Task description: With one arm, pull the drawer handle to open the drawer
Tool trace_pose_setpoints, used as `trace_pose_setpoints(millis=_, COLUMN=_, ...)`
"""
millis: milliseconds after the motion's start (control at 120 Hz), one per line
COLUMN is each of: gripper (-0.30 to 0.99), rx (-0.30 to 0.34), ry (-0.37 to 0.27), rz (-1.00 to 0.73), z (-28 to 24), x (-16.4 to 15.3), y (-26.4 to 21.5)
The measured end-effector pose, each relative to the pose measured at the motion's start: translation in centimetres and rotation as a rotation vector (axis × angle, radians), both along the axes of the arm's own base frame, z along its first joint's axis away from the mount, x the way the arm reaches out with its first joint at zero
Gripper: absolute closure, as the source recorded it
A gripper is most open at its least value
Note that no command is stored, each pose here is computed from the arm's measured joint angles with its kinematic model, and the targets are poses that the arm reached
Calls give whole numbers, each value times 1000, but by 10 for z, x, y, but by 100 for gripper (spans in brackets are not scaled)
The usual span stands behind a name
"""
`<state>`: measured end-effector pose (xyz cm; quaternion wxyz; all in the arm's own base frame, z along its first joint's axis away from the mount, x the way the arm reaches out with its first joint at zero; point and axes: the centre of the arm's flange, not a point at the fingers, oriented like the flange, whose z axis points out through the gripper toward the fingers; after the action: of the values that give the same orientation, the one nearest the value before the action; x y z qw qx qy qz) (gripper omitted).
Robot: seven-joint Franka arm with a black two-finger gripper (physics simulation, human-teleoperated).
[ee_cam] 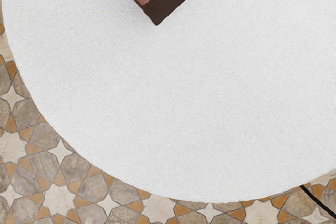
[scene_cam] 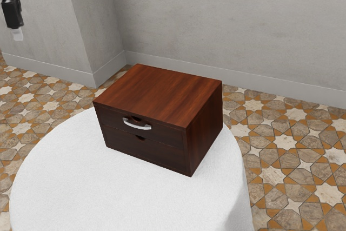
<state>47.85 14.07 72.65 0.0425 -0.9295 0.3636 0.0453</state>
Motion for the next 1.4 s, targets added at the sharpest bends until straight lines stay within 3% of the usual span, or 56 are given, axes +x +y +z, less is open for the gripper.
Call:
trace_pose_setpoints(millis=167, gripper=0, rx=-3, ry=-6, rz=-120, z=1, x=2, y=-1)
trace_pose_setpoints(millis=300, gripper=0, rx=-11, ry=19, rz=-457, z=-3, x=19, y=-130)
trace_pose_setpoints(millis=417, gripper=0, rx=-29, ry=96, rz=-486, z=-46, x=24, y=-102)
trace_pose_setpoints(millis=558, gripper=0, rx=-49, ry=179, rz=-611, z=-126, x=35, y=-119)
trace_pose_setpoints(millis=700, gripper=0, rx=-59, ry=172, rz=-696, z=-179, x=28, y=-119)
trace_pose_setpoints(millis=792, gripper=0, rx=-61, ry=137, rz=-748, z=-203, x=18, y=-121)
trace_pose_setpoints(millis=1100, gripper=0, rx=-26, ry=-91, rz=-890, z=-258, x=-16, y=-131)
trace_pose_setpoints(millis=1242, gripper=0, rx=4, ry=-191, rz=-943, z=-270, x=-18, y=-141)
trace_pose_setpoints(millis=1400, gripper=0, rx=30, ry=-248, rz=-1028, z=-284, x=-6, y=-170)
